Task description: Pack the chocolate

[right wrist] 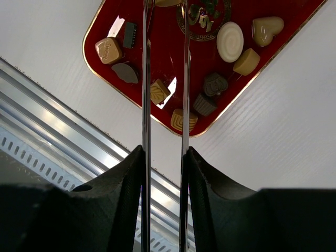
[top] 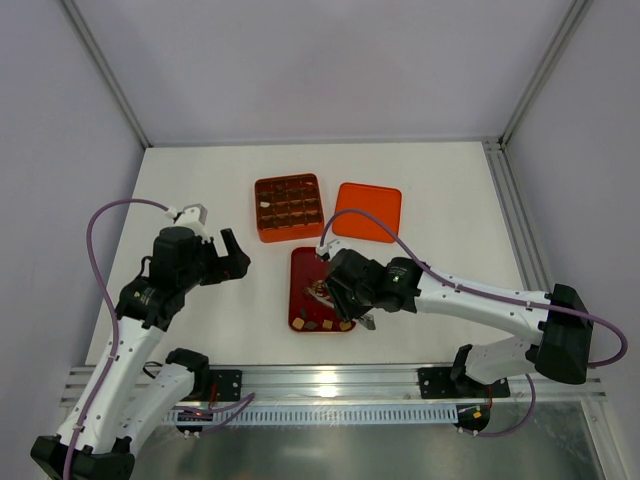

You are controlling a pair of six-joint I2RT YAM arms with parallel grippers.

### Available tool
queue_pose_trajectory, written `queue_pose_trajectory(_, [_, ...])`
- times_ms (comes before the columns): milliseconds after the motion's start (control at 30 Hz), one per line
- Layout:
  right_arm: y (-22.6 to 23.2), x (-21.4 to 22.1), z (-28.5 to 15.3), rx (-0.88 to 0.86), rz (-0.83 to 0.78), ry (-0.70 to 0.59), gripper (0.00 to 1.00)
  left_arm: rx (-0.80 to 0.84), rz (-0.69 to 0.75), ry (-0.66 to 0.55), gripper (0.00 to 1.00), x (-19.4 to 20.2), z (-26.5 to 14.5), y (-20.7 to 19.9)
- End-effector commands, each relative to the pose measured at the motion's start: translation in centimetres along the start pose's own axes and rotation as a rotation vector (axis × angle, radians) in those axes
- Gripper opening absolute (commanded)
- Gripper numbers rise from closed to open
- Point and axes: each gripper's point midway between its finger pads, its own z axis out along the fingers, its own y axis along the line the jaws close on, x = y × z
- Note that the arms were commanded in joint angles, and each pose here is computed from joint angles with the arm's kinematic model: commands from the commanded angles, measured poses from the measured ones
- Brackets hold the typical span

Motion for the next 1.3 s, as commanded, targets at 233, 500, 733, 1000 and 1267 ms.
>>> queue_pose_trajectory(233, [1.0, -2.1, -0.4, -0.032, -0.007, -0.052, 0.40, 0.005, -0.007, -0.031, 1.00, -0.6, -0.1, -0.2])
queue_pose_trajectory(500, [1.0, -2.0, 0.1, -0.028, -0.010, -0.037, 0.41, 0.007, -0.006, -0.033, 1.00, -0.6, -0.1, -0.2])
queue_pose_trajectory(733, [0.9, -1.9, 0.3, -0.024, -0.014, -0.034, 0.41, 0.009, -0.006, -0.033, 1.00, -0.6, -0.1, -0.3])
queue_pose_trajectory(1000, [0.9, -1.7, 0.7, -0.025, -0.014, -0.026, 0.40, 0.008, -0.006, -0.035, 1.00, -0.6, -0.2, -0.2])
queue_pose_trajectory(1267, [0.5, -1.6, 0.8, -0.025, -0.006, -0.023, 0.36, 0.008, -0.007, -0.035, 1.00, -0.6, -0.2, -0.3])
